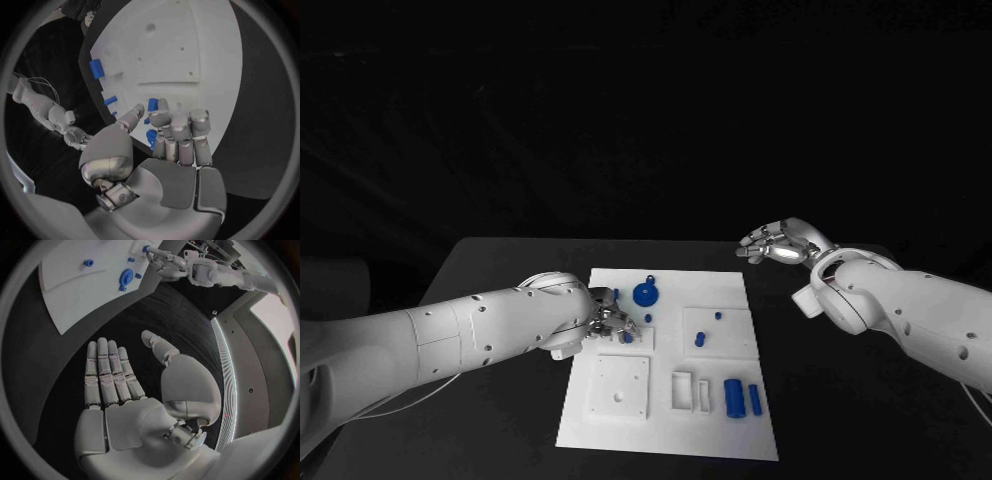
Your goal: Assemble the parts on the task board
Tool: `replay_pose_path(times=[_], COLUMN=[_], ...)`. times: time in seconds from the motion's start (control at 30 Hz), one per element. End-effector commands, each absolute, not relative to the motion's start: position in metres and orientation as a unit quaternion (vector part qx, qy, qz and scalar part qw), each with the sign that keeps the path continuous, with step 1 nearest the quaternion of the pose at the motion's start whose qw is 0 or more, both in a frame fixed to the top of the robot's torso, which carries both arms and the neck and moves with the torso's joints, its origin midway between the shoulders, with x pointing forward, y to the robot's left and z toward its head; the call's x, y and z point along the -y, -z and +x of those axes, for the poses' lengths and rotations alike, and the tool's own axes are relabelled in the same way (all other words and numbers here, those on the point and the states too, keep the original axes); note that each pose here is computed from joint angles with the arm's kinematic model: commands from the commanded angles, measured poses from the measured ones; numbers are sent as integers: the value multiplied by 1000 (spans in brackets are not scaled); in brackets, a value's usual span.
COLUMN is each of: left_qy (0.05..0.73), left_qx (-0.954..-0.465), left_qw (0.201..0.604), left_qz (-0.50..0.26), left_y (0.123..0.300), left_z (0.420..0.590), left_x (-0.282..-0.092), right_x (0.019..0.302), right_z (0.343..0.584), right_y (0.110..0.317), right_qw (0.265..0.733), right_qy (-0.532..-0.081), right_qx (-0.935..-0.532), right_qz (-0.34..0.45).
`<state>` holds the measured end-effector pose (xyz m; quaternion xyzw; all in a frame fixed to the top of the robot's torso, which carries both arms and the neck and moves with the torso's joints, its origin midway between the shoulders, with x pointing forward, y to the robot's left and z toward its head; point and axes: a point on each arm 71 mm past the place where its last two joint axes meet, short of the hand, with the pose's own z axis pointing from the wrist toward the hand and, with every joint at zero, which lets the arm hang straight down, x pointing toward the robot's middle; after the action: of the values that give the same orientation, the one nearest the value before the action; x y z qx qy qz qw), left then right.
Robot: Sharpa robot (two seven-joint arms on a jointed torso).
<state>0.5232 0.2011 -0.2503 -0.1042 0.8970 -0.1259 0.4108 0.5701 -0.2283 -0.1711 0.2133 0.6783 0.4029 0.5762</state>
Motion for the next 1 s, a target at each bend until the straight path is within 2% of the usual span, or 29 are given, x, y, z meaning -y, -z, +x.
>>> replay_pose_path(times=[0.03,1.0], left_qy=[126,151], left_qx=[-902,-900], left_qw=[401,390], left_qz=[-96,-125], left_y=[252,253], left_z=[522,522], left_x=[-199,-197], right_x=[226,227], right_z=[569,569], right_y=[171,171], right_qw=[573,571], right_qy=[-406,-407], right_qx=[-682,-683], right_qz=[205,204])
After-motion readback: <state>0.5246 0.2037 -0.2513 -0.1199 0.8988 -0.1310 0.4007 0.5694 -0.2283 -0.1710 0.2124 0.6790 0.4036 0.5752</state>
